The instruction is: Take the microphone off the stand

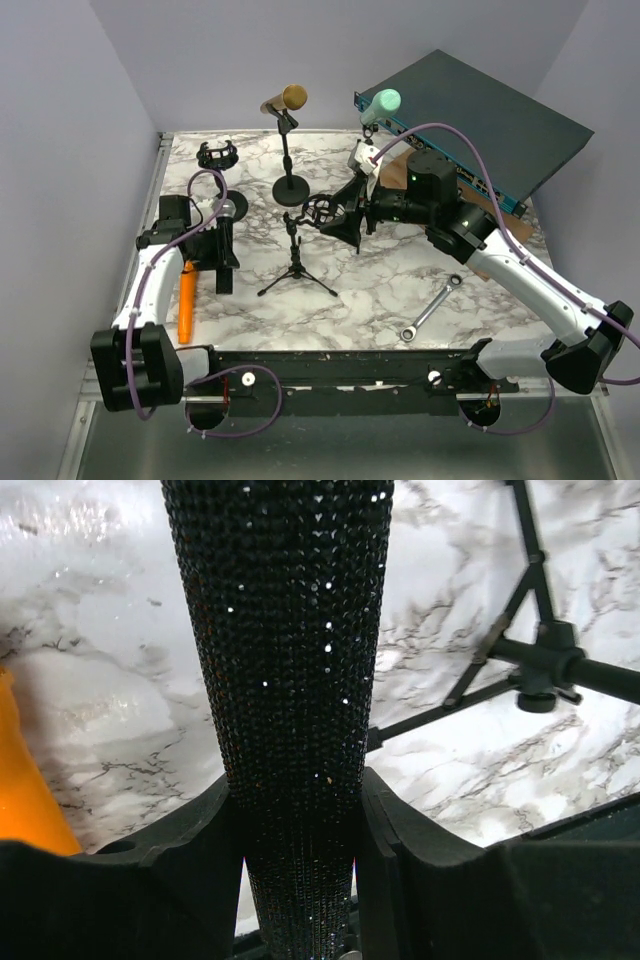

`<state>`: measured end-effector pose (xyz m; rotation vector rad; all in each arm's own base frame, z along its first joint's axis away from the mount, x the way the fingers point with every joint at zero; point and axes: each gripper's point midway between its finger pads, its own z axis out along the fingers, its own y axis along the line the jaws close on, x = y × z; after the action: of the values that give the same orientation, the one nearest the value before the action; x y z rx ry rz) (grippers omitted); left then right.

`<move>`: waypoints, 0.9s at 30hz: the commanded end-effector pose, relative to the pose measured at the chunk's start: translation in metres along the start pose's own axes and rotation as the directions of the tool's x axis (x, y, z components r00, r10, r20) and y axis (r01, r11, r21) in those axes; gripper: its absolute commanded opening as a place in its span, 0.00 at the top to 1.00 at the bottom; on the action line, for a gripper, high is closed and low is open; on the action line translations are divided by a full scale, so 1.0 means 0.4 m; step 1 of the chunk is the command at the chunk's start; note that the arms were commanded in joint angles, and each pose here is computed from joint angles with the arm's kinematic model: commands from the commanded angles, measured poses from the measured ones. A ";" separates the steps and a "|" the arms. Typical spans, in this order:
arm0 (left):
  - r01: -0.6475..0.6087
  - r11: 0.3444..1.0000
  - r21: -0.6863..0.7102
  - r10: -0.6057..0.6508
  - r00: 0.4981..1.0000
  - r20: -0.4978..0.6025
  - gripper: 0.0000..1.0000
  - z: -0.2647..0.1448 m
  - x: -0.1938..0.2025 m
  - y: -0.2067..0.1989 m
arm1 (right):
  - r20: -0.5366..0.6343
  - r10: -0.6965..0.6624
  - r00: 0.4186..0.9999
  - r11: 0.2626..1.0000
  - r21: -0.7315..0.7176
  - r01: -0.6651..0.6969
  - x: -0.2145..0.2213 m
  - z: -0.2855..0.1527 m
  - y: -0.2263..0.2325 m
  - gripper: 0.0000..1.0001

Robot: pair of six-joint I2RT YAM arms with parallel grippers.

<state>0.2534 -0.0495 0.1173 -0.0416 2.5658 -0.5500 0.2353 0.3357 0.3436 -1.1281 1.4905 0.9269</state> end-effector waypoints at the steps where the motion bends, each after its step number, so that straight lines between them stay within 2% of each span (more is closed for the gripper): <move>1: 0.057 0.996 -0.070 -0.062 0.995 -0.077 0.98 0.022 0.006 0.051 | 0.020 -0.068 0.997 0.996 0.050 0.067 -0.014 -0.017 -0.019 0.25; 7: 0.105 0.989 -0.103 -0.126 0.968 -0.218 0.91 0.056 0.050 0.097 | -0.005 -0.069 0.998 0.996 0.048 0.069 0.023 -0.013 -0.019 0.25; 13: 0.131 0.984 -0.122 -0.165 0.924 -0.344 0.77 0.084 0.106 0.123 | -0.038 -0.060 0.997 0.998 0.004 0.061 0.066 -0.002 -0.005 0.25; 27: 0.178 0.973 -0.147 -0.226 0.868 -0.442 0.61 0.104 0.153 0.150 | -0.152 0.006 0.988 0.990 -0.137 -0.027 0.282 0.084 0.022 0.27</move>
<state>0.2307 -0.0243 0.0363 -0.2208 3.0192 -0.5681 0.2340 0.3403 0.2550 -1.2675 1.5672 0.9272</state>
